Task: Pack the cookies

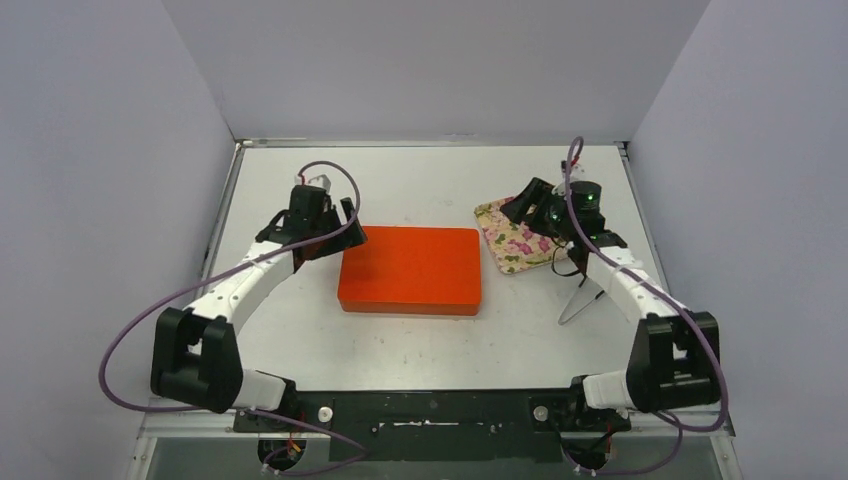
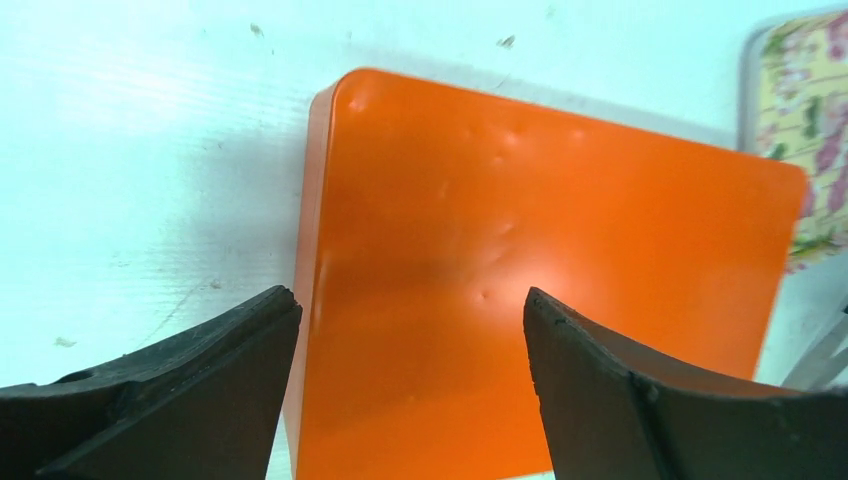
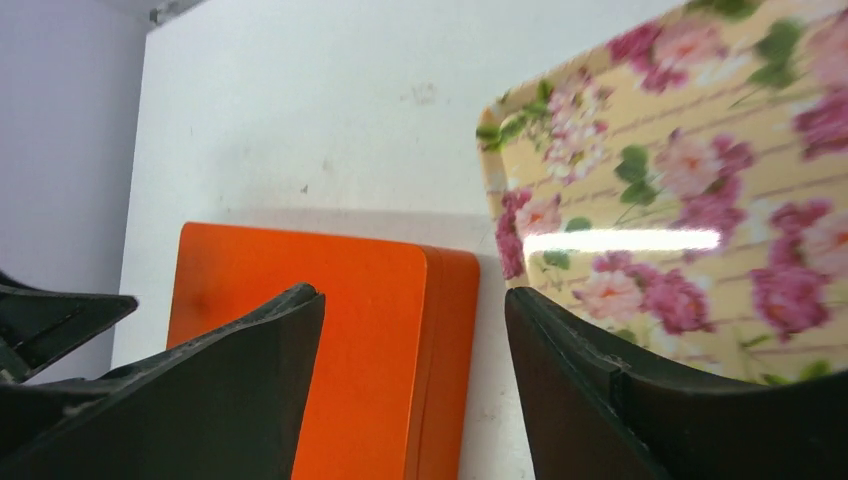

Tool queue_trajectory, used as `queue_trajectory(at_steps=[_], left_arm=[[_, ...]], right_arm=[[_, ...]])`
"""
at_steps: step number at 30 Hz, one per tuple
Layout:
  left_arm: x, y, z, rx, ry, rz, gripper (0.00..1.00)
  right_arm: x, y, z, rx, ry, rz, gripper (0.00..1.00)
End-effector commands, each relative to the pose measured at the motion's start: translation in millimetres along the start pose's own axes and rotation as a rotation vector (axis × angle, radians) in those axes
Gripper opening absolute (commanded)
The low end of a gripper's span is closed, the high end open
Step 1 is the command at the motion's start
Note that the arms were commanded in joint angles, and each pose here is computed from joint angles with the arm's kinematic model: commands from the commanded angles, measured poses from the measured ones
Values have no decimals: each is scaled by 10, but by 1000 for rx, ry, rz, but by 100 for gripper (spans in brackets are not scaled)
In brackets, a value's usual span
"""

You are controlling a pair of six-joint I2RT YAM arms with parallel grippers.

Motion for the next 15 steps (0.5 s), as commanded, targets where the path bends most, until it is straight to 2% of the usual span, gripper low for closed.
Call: queue_trajectory(at_steps=[1,6,10,15], left_arm=[[-62,518,-584,-213,0,52,80],[28,640,-1094,-329,49,79,82],[138,682,-1567,-445,104,60,89],[409,485,-1984,-599,192,-27,95]], right_arm=[[103,406,-538,-138,-90,-162,71],[150,633,-1168,-271,-175,-266,87],[231,752,-1619,-367,-233,-351,98],[362,715,-2027,-504,-312,-428,100]])
Point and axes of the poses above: each gripper's point midway between its finger pads, its own z axis out along the fingers, its own x axis along the line the jaws close on, y = z × x, the point moved 2 cm from there along -z, back along the fingers, and after that the axes turned 12 degrees about z, right-handed, at the moved point
